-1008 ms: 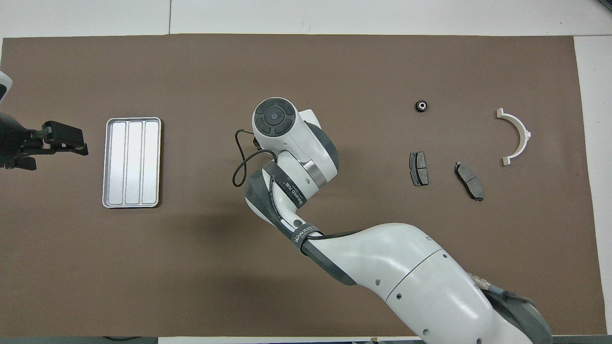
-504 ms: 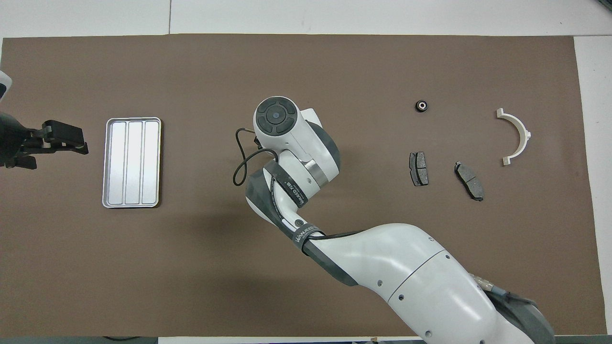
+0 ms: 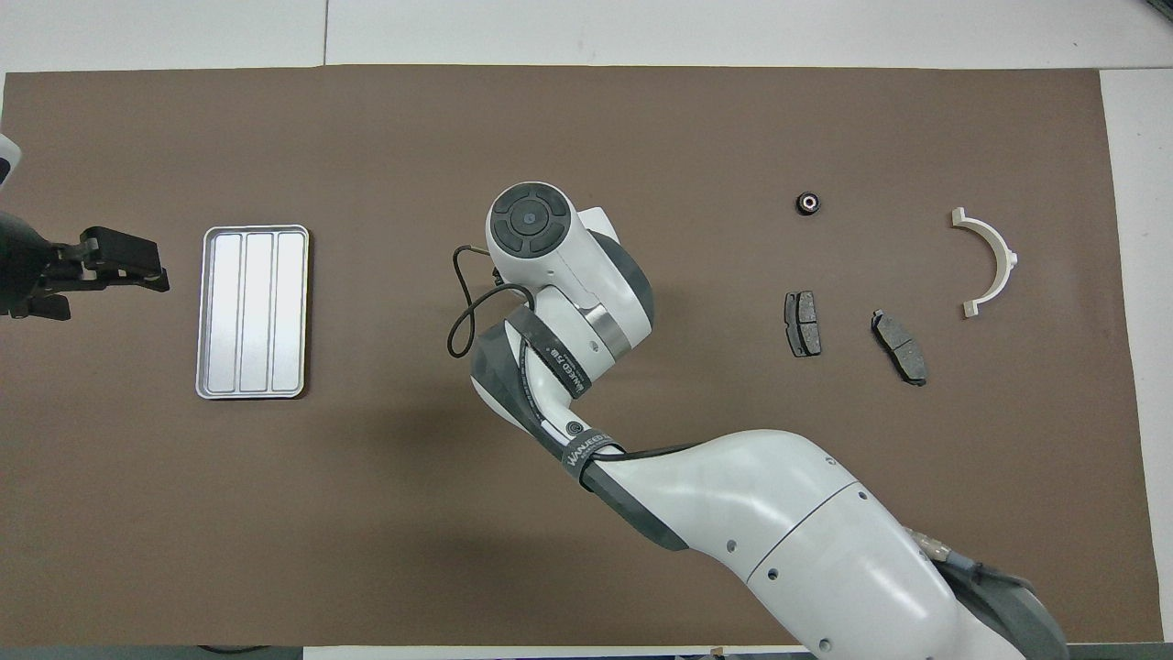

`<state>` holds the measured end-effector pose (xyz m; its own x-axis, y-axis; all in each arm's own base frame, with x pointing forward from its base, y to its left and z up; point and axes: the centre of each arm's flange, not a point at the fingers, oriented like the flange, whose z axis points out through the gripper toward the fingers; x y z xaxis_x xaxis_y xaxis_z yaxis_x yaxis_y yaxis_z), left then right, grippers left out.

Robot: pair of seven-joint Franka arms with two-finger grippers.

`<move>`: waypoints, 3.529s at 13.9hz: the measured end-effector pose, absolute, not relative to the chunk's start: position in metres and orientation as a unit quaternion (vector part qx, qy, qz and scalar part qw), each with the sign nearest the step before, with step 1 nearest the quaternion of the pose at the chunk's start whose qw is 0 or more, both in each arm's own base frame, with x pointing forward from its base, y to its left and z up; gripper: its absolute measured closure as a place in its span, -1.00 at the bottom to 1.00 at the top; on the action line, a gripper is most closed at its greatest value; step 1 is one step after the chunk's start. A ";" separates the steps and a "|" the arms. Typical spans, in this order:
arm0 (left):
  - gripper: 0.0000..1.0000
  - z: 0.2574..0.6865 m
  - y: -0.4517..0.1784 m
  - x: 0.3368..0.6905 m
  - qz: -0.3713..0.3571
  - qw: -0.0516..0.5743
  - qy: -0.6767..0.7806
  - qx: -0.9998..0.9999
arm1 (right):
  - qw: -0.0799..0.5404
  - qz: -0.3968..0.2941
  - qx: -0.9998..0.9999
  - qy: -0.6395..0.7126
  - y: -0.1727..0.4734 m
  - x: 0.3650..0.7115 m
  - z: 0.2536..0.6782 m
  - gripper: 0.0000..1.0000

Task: Place bearing gear from tray to pile
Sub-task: 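Grasp the black bearing on the table center with the right gripper, then carry the bearing to the first bearing and release it with the right gripper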

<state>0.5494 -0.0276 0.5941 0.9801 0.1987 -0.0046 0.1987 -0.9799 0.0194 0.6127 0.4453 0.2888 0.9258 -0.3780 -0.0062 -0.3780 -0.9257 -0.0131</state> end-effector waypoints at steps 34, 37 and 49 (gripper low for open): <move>-1.00 0.592 -0.030 0.549 -0.002 0.010 0.098 0.995 | 0.018 0.037 -0.999 -0.010 -0.007 0.732 0.387 0.53; -1.00 0.591 -0.030 0.549 -0.003 0.010 0.098 0.995 | -0.002 0.052 -0.999 -0.014 -0.015 0.731 0.361 0.53; -1.00 0.592 -0.029 0.547 -0.002 0.010 0.098 0.995 | -0.003 0.033 -0.999 -0.006 -0.028 0.744 0.290 0.53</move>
